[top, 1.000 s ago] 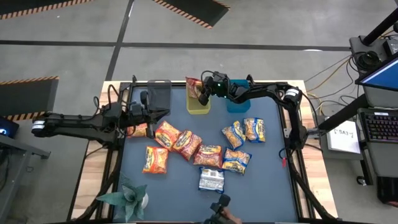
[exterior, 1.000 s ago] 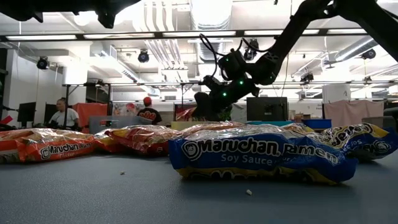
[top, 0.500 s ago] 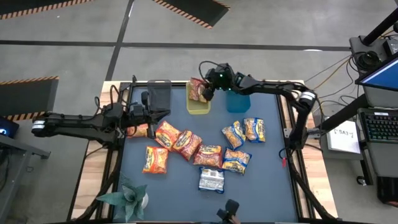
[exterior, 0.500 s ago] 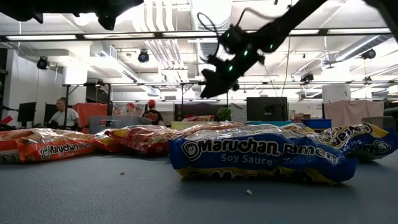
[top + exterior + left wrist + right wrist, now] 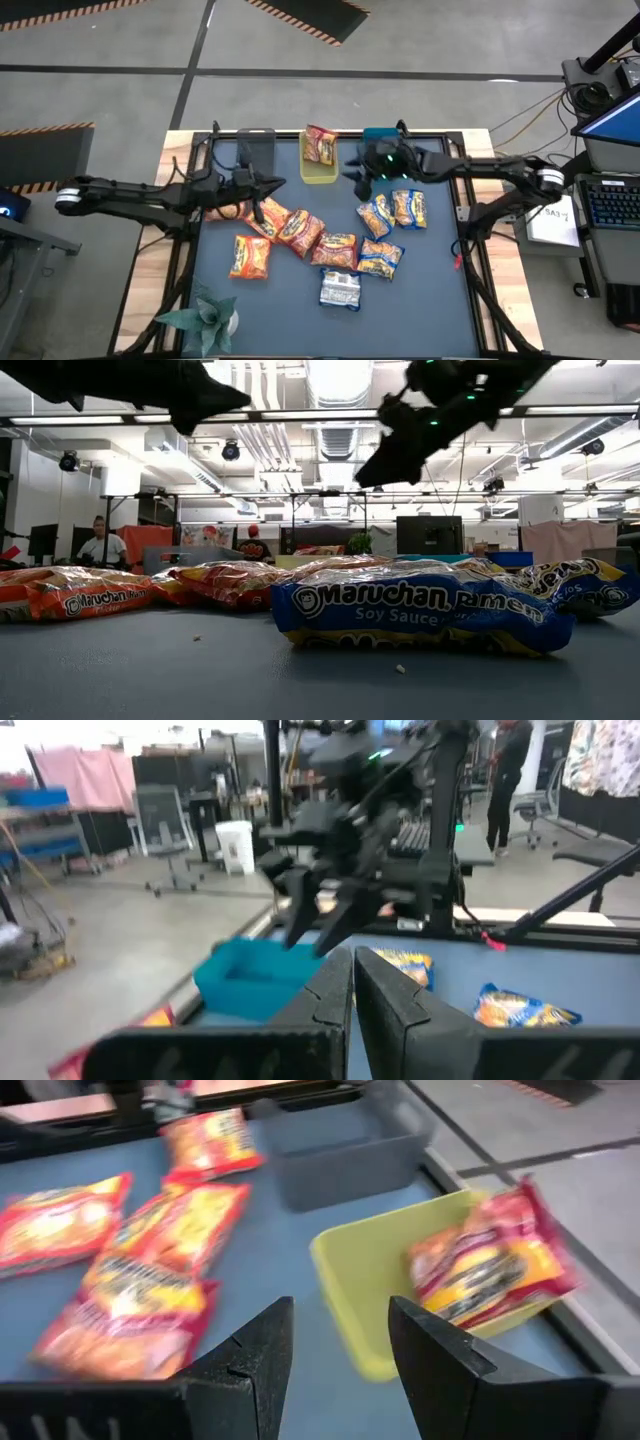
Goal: Sort Maruchan noodles
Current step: Put the orange noodle pack into the black bin
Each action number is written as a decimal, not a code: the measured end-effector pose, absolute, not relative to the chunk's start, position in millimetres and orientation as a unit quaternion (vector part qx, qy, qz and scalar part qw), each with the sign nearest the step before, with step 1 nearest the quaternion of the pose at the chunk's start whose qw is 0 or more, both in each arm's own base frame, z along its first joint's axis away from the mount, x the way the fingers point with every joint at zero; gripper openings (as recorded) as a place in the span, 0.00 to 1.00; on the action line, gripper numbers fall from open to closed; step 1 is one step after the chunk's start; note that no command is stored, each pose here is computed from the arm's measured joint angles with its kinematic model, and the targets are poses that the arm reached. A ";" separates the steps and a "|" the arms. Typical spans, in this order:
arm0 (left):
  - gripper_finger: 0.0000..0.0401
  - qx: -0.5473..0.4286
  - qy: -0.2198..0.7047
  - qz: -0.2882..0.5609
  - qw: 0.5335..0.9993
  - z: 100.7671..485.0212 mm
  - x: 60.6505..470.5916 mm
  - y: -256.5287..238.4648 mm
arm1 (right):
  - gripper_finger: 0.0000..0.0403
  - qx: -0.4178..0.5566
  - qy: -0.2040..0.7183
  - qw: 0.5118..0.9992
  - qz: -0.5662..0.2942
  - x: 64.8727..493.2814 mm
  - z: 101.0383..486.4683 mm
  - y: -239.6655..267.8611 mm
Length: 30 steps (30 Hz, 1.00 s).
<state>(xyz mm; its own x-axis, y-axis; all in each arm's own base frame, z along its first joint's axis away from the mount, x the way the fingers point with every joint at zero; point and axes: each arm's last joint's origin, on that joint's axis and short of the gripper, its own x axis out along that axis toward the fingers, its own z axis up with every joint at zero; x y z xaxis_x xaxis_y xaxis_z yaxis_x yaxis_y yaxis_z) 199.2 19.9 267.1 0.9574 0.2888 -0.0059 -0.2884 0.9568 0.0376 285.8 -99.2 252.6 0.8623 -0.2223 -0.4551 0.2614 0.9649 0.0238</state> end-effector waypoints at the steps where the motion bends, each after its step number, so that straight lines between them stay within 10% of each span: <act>1: 0.00 0.007 0.012 0.146 0.989 264.4 201.6 20.1 | 0.39 0.041 0.227 0.966 -0.119 280.6 249.2 -92.8; 8: 0.00 -0.162 0.149 0.251 0.943 238.6 214.7 25.2 | 0.39 0.026 0.209 0.973 -0.089 249.8 235.5 -65.6; 18: 0.00 -0.245 0.490 0.381 0.744 224.9 224.1 19.0 | 0.39 0.006 0.164 0.982 -0.088 231.4 244.1 -60.2; 30: 0.23 -0.261 0.554 0.374 0.696 202.9 231.7 22.8 | 0.39 -0.005 0.174 0.981 -0.084 232.6 239.8 -60.4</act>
